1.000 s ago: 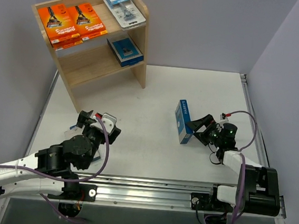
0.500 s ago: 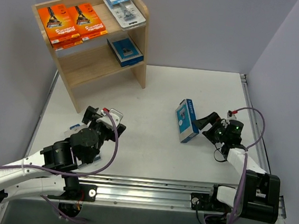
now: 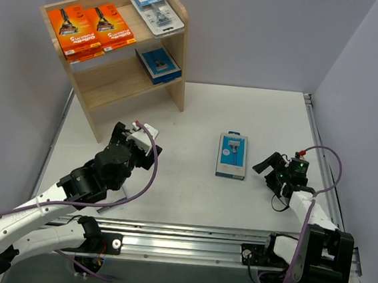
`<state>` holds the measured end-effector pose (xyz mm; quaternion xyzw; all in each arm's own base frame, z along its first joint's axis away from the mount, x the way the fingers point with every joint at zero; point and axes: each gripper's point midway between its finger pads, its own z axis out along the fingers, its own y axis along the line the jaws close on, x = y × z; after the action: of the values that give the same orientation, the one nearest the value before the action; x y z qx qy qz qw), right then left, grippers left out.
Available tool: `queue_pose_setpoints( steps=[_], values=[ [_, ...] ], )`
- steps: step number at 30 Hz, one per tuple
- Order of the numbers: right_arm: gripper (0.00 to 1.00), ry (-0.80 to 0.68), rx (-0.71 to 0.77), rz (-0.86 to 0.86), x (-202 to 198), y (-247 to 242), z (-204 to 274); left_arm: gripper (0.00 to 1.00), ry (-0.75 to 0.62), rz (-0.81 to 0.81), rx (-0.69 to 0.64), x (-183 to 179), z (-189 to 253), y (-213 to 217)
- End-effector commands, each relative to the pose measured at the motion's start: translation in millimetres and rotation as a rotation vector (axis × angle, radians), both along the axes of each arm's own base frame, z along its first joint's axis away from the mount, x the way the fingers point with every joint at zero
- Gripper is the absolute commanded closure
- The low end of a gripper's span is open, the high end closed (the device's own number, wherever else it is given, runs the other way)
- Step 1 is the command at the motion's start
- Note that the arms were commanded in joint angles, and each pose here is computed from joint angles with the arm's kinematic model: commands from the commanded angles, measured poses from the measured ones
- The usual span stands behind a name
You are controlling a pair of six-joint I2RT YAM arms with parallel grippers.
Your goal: Place and organize the shaving razors onto the shelf
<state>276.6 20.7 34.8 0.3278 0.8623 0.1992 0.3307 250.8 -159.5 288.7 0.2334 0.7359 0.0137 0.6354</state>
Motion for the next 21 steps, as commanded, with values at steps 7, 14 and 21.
queue_pose_setpoints(
  steps=[7, 14, 21],
  values=[
    [0.37, -0.089, 0.008, 0.033, 35.0, -0.9, 26.0, 0.06, 0.003, 0.001, -0.078, 8.9, 6.8, -1.5],
    [0.9, -0.06, 0.025, 0.054, 39.7, 3.1, 8.3, 0.06, -0.018, 0.042, -0.096, 6.2, -8.4, 14.5],
    [0.93, -0.019, 0.033, 0.113, 39.0, 26.5, -13.2, 0.06, -0.036, 0.069, -0.077, 6.0, -5.3, 23.6]
  ],
)
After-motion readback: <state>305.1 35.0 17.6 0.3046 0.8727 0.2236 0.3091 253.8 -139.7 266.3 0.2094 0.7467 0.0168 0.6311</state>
